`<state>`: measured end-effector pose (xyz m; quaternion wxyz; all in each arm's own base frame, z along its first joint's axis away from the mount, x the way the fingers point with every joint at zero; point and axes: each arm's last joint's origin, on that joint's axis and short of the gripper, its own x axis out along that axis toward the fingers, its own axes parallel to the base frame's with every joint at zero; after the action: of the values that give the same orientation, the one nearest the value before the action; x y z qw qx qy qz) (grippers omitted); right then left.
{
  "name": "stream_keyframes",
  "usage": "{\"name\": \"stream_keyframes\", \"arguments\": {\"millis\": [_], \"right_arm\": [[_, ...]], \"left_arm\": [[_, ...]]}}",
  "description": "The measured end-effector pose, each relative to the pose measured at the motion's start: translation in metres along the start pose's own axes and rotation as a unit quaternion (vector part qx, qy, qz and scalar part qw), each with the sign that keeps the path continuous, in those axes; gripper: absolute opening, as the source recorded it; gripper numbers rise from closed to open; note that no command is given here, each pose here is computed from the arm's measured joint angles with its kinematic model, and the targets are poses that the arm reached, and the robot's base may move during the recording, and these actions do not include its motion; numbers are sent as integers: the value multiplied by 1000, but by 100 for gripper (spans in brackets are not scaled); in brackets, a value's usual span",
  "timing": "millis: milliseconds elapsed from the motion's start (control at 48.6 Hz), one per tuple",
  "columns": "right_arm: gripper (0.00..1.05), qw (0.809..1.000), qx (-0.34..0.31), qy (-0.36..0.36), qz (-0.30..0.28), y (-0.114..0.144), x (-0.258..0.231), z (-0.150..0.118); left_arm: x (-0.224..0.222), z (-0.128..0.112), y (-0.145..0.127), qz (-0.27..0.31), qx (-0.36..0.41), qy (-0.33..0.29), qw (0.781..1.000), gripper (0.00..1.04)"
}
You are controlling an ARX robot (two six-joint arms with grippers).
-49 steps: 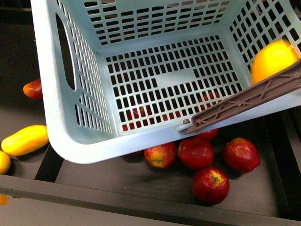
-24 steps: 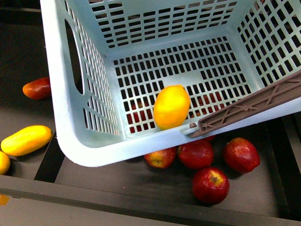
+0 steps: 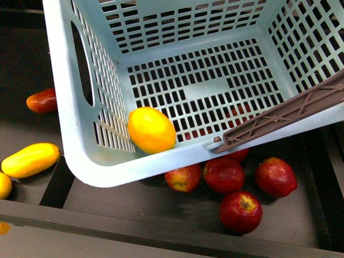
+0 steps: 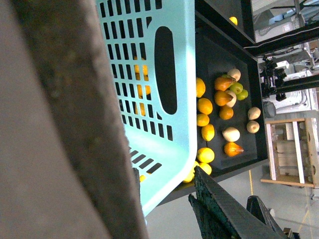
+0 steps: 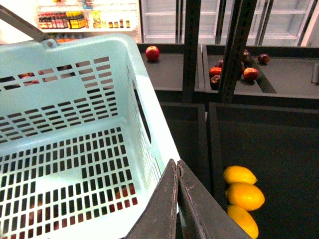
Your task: Pick lemon and mango into basket
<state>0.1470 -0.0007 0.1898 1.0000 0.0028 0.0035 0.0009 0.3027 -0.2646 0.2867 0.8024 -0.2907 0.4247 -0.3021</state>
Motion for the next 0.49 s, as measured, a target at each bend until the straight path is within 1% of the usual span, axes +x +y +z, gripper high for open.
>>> {"name": "stream_keyframes", "arguments": {"millis": [227, 371, 494], "right_arm": [[2, 1000, 0, 1, -3, 0, -13, -10], [22, 1000, -1, -2, -3, 0, -15, -11], [41, 1000, -1, -2, -3, 0, -15, -11]], "left_arm": [[0, 0, 0, -3, 0, 3, 1000, 31], [0, 0, 0, -2, 0, 2, 1000, 31], [0, 0, 0, 0, 0, 0, 1000, 31]]}}
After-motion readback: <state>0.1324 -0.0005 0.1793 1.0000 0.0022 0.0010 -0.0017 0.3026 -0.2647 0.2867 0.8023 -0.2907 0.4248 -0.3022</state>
